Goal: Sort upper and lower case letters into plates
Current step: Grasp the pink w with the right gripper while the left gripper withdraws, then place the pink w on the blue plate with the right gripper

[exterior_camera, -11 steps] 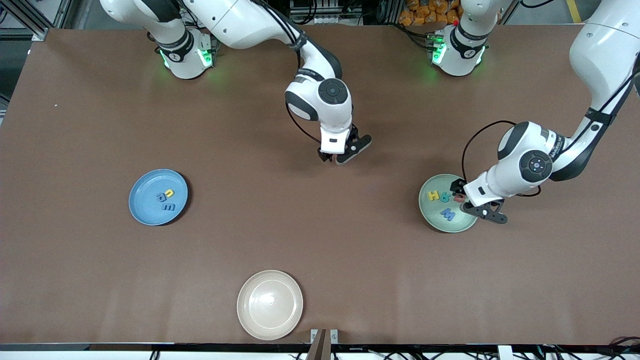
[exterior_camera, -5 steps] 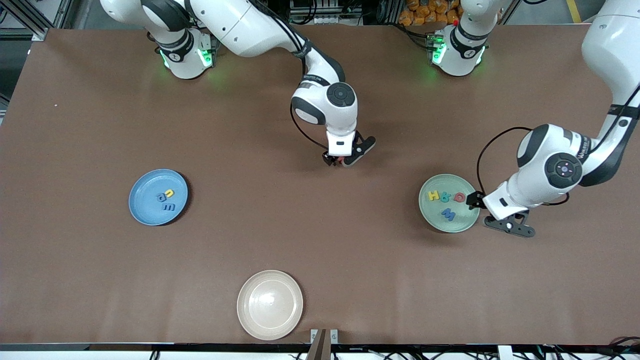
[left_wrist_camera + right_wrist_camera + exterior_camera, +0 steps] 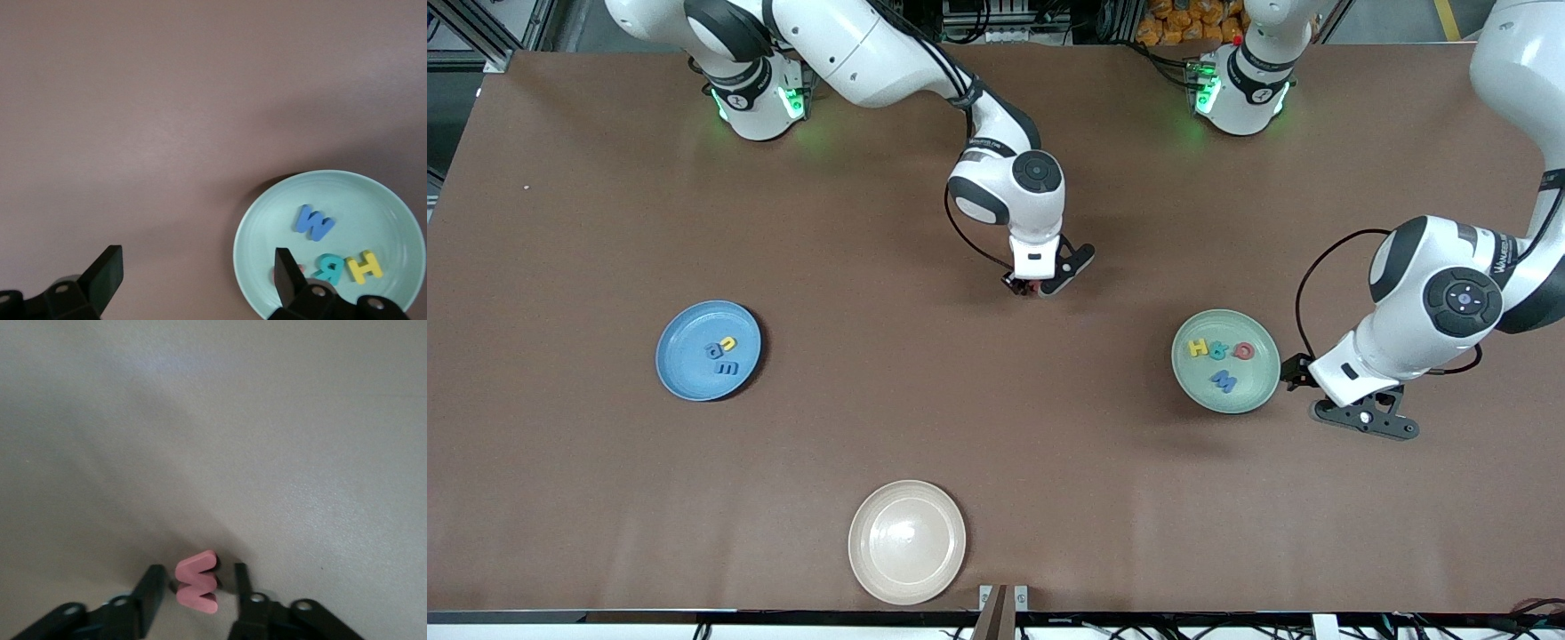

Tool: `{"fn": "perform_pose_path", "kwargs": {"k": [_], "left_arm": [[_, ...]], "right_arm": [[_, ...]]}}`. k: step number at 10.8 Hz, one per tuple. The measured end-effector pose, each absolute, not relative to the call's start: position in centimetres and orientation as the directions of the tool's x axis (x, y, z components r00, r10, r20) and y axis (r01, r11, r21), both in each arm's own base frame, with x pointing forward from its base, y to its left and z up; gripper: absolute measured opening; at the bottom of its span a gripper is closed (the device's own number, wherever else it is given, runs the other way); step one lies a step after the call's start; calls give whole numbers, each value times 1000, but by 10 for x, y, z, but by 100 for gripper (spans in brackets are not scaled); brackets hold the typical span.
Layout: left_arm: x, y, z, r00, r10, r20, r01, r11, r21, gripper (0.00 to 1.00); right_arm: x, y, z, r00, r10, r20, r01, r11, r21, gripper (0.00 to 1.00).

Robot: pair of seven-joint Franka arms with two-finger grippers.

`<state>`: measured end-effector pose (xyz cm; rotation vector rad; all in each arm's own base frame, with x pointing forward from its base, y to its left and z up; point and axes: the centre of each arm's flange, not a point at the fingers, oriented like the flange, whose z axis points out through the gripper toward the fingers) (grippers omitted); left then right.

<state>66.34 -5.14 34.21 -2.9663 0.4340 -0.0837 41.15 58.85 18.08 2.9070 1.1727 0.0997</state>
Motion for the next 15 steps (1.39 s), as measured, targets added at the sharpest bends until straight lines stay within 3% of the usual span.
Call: {"fn": "perform_pose_path", "kwargs": {"k": [1,4,7,11,15], "left_arm": [[663,-53,349,958,-286,34,-277,-946,-169,100],[670,-44,379,971,-230,61,-219,-965,-144,100],[671,-43,412,983,-171,63,-165,-982,-96,100],[659,-75,443,986,-161,37,-158,-984,-87,100],[628,-92,498,990,-140,-6,-140,-988,-61,100]], "right_arm": [[413,589,182,718,694,60,693,-720,32,26],[441,575,197,755,653,59,652,-757,36,27],[491,523,273,831,555,-40,556,-831,-8,27],[568,352,376,837,509,-200,512,-858,-42,27],[585,163,333,829,429,-359,443,-895,-48,27]]}}
